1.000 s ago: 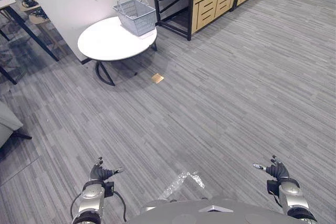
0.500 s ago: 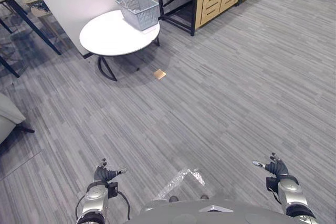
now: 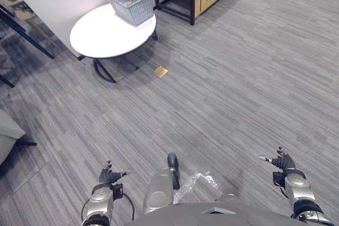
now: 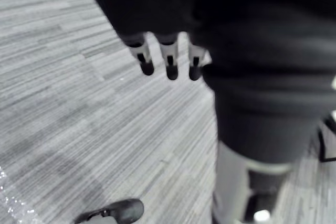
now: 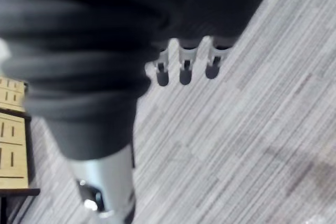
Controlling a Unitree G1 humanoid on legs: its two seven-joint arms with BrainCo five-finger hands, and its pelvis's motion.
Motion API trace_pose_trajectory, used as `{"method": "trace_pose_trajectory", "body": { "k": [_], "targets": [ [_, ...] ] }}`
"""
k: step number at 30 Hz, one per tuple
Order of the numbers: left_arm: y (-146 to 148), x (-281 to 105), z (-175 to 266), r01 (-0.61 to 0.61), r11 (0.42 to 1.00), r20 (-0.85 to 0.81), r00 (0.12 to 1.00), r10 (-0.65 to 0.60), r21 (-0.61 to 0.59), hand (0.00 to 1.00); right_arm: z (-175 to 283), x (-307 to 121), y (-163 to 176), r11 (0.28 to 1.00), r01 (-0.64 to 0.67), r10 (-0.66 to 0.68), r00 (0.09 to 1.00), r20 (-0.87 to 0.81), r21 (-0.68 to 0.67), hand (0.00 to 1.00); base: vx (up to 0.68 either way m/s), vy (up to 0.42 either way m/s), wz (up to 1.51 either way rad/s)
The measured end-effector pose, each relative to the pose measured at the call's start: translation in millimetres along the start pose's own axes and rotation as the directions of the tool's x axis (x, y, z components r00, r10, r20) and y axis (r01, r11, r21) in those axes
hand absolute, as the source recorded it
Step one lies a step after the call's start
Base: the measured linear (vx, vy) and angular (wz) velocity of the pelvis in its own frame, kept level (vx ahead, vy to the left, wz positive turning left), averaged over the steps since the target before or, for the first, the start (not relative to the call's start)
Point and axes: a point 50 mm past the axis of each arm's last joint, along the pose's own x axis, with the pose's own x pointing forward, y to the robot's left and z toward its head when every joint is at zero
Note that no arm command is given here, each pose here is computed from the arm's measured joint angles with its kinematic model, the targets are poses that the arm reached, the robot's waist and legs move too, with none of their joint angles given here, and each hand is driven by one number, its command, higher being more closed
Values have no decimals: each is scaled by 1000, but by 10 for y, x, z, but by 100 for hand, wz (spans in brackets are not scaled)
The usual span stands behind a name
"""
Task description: Pick vegetable in the basket
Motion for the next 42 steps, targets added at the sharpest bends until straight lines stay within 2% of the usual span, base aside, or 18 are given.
{"method": "trace_pose_trajectory", "body": {
  "k": [5,7,14,19,22,24,25,30,34,37,39,42],
  "targets": [
    [121,-9,-7,4,997,6,1000,-4,75,0,-177,-51,301,997,-71,74,995,-61,41,0,514,166,9],
    [67,-4,44,24,995,26,999,-26,95,0,-174,-53,328,996,-81,83,995,-59,35,0,537,32,36],
    [-25,97,380,40,994,110,993,-52,104,0,-314,-106,284,996,-60,66,993,-93,61,0,487,-195,82],
    [-74,96,230,58,992,43,997,-63,115,0,-170,-71,243,993,-35,39,998,-42,109,0,571,-395,21],
    [-43,64,139,41,996,26,999,-43,75,0,50,-87,235,998,-42,39,997,61,54,0,438,-240,17],
    [-77,8,27,44,998,9,999,-45,52,0,295,-112,257,999,-45,48,985,169,-18,0,482,-177,3],
    [-135,-76,-137,58,998,-22,998,-57,39,0,563,-130,274,996,-3,28,962,273,-93,0,451,-68,-1],
    [-126,-160,-250,50,999,-31,998,-49,6,0,1122,-102,400,985,44,31,904,427,-165,0,416,-15,-2],
    [-180,-232,-377,55,998,-60,997,-56,-24,0,1666,-127,325,972,130,3,828,561,-197,0,534,180,36],
    [-257,-227,-346,65,997,-51,996,-67,-46,0,2152,-182,290,970,183,-36,758,651,-160,0,542,234,69],
    [-232,-262,-472,48,997,-100,994,-54,-62,0,2505,-286,350,961,215,-22,690,723,-176,0,439,212,32],
    [-169,-345,-664,27,998,-163,986,-36,-59,0,2743,-411,531,941,245,29,625,780,-231,0,348,109,41]
  ]
}}
